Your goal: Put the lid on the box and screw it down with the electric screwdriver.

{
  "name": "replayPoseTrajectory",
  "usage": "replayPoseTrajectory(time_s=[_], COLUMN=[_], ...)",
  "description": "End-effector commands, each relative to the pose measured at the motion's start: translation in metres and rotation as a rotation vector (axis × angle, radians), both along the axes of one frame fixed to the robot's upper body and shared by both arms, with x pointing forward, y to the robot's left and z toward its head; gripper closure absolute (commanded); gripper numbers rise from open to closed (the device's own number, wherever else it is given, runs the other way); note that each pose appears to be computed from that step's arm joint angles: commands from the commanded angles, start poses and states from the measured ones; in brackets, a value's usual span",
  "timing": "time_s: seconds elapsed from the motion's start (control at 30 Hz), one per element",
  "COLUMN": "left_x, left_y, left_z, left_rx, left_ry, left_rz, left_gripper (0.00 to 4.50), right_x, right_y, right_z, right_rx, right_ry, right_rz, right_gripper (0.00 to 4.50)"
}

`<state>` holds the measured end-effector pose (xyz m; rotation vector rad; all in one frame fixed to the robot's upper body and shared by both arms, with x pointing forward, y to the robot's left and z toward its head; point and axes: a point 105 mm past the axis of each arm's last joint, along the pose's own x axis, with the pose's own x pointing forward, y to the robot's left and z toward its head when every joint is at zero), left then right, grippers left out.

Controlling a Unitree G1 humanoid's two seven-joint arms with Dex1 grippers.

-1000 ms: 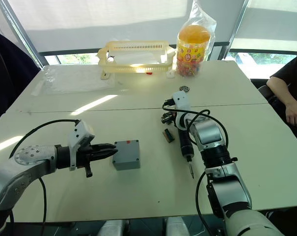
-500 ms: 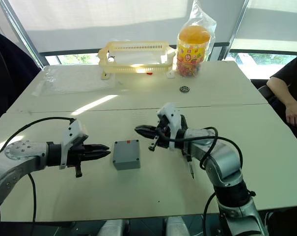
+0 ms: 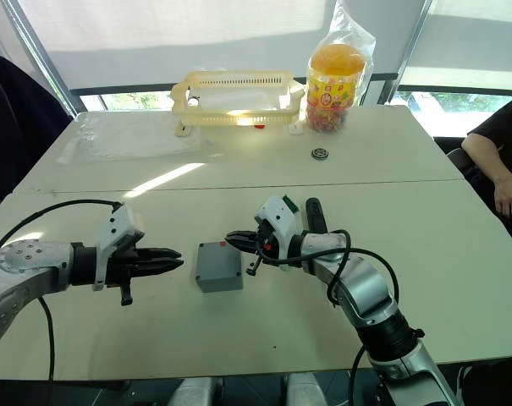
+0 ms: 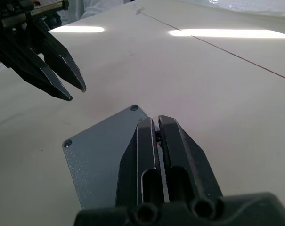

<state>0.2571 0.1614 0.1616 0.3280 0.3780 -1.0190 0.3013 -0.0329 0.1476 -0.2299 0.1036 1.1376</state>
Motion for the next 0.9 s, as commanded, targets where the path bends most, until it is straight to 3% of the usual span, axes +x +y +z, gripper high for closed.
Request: replayPoseTrajectory(time_s=[0.03, 0.53, 0.9], left_x=[0.001, 0.001, 0.001], left_y=[0.000, -0.005, -0.005], left_z=[0.011, 0.009, 0.008], left_rx=[-0.001, -0.017, -0.018], left_ry=[-0.052, -0.049, -0.048], left_rz=[0.000, -0.005, 0.002], left_gripper=[3.83, 3.83, 3.83], right_x=[0.002, 0.008, 0.011], right_y=[0.001, -0.010, -0.008], right_z=[0.008, 0.010, -0.003], right_rx=[0.003, 0.000, -0.030], right_ry=[-0.050, -0.044, -0.011], right_rz=[0.015, -0.019, -0.007], right_gripper=[4.45, 4.45, 4.45])
